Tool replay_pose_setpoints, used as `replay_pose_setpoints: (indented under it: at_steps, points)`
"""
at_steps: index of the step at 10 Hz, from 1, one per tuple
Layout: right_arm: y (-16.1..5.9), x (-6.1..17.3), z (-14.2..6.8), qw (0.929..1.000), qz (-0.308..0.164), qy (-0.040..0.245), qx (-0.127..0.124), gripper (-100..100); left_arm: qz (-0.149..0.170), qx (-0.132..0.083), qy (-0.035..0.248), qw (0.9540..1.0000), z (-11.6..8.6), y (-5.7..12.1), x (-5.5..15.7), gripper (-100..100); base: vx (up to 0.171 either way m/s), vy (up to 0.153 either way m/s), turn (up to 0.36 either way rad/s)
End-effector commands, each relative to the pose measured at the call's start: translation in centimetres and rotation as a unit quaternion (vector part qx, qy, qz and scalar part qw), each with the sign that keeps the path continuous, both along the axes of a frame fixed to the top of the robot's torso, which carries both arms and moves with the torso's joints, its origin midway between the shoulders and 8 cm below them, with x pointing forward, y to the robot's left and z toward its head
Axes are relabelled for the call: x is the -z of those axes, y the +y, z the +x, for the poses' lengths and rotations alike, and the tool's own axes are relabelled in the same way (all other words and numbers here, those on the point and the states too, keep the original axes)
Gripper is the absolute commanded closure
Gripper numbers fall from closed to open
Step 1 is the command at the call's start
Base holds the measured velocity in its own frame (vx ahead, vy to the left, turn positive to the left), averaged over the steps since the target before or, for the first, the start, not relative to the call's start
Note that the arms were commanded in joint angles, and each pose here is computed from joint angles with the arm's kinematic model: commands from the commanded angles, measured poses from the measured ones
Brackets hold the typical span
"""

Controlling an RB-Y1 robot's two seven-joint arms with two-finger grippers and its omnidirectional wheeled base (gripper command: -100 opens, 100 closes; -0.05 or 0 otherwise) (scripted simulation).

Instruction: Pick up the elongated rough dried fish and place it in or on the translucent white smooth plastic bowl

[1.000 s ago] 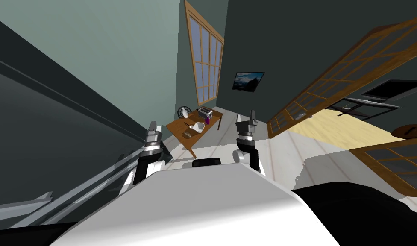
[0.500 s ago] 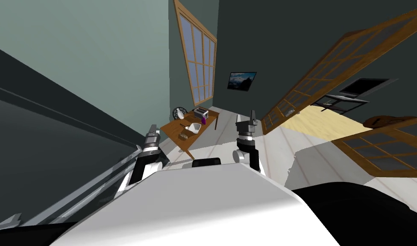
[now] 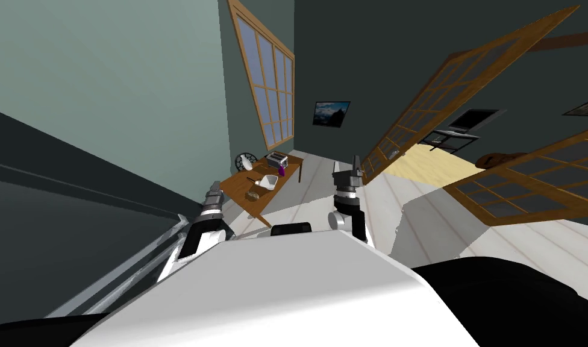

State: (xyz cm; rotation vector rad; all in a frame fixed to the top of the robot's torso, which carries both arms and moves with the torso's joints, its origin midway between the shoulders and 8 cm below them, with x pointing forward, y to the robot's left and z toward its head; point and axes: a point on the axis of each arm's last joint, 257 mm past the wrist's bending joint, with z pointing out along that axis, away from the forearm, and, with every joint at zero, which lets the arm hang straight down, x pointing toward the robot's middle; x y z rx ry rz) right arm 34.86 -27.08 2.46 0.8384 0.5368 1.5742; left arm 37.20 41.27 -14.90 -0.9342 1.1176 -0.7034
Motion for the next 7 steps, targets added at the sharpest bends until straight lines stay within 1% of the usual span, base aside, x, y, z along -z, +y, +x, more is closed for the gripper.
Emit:
replay_pose_setpoints:
  at_steps: [1, 2, 3, 4, 5, 6, 7]
  points:
    - [0.0, 0.0, 0.0, 1.0, 0.0, 0.0, 0.0, 0, -0.006, -0.017, 0.031, 0.9993, -0.4, 1.5, 1.9, -100, 0.006, -0.01, -0.232]
    - [0.0, 0.0, 0.0, 1.0, 0.0, 0.0, 0.0, 0, -0.007, -0.018, 0.036, 0.9992, -0.4, 1.6, 2.2, -100, 0.006, -0.002, -0.103]
    - [0.0, 0.0, 0.0, 1.0, 0.0, 0.0, 0.0, 0, -0.013, -0.033, 0.062, 0.9974, -0.8, 2.9, 3.9, -100, 0.008, -0.005, -0.193]
    - [0.0, 0.0, 0.0, 1.0, 0.0, 0.0, 0.0, 0, -0.015, -0.034, 0.066, 0.9972, -0.8, 3.0, 4.0, -100, 0.007, 0.0, -0.105]
    - [0.0, 0.0, 0.0, 1.0, 0.0, 0.0, 0.0, 0, -0.021, -0.048, 0.093, 0.9943, -1.2, 4.3, 5.8, -100, 0.009, 0.0, -0.228]
    - [0.0, 0.0, 0.0, 1.0, 0.0, 0.0, 0.0, 0, -0.022, -0.049, 0.097, 0.9939, -1.2, 4.4, 6.0, -100, 0.006, 0.009, -0.108]
    - [0.0, 0.0, 0.0, 1.0, 0.0, 0.0, 0.0, 0, -0.026, -0.061, 0.116, 0.991, -1.7, 5.6, 7.3, -100, 0.007, 0.007, -0.223]
